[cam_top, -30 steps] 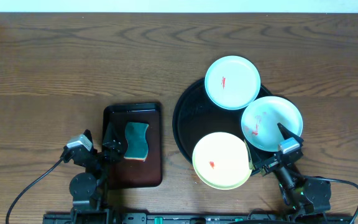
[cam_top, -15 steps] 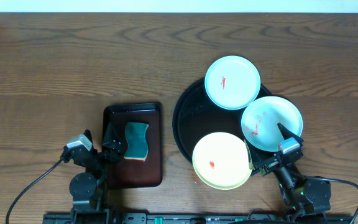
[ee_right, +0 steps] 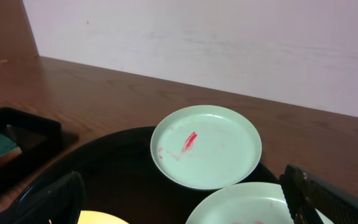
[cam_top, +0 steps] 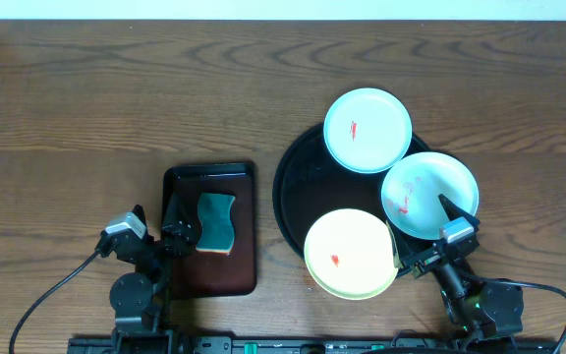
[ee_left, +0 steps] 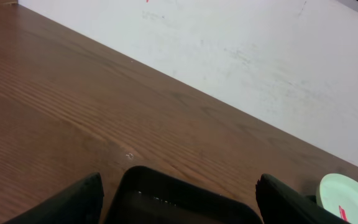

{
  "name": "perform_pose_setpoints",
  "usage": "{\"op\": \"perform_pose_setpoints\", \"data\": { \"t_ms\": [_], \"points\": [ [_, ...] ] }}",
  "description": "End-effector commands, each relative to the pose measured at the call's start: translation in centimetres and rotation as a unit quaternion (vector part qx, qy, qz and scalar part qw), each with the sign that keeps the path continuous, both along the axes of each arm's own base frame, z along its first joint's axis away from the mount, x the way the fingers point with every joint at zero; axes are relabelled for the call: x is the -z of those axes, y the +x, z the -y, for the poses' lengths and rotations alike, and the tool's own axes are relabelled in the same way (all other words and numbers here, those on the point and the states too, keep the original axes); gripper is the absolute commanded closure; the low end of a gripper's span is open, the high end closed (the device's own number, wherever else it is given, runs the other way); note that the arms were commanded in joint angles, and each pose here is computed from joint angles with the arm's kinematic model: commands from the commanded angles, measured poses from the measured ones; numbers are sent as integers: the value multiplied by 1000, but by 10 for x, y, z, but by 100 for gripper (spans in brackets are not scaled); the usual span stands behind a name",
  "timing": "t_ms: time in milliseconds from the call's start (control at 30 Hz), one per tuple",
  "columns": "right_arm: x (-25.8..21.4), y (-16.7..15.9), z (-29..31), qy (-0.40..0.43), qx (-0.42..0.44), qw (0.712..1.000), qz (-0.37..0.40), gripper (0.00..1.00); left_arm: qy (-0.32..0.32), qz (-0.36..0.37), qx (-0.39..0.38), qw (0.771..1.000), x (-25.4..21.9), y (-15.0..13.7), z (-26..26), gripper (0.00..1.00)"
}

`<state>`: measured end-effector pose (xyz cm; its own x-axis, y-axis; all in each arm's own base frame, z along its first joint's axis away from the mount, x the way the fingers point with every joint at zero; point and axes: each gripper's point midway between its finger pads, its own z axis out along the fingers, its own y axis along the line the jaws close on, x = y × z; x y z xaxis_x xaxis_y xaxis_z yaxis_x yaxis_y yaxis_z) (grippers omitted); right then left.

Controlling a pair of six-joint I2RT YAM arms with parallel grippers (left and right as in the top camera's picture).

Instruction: Clean dirty plates on tray and stack at the side

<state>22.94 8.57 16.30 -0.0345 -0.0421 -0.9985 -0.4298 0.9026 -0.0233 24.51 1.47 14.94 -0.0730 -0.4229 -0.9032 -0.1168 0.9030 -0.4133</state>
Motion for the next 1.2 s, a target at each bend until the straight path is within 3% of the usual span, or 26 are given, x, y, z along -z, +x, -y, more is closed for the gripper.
{"op": "perform_pose_setpoints", "data": {
  "t_ms": [0, 1167],
  "points": [
    [1, 1, 3, -4, 7, 1000, -1, 1, 3, -31, -6, 999, 18, -2, -2, 21],
    [1, 0, 0, 16, -2, 1000, -10, 1, 2, -31, -5, 1000, 18, -2, -2, 21]
  ]
}}
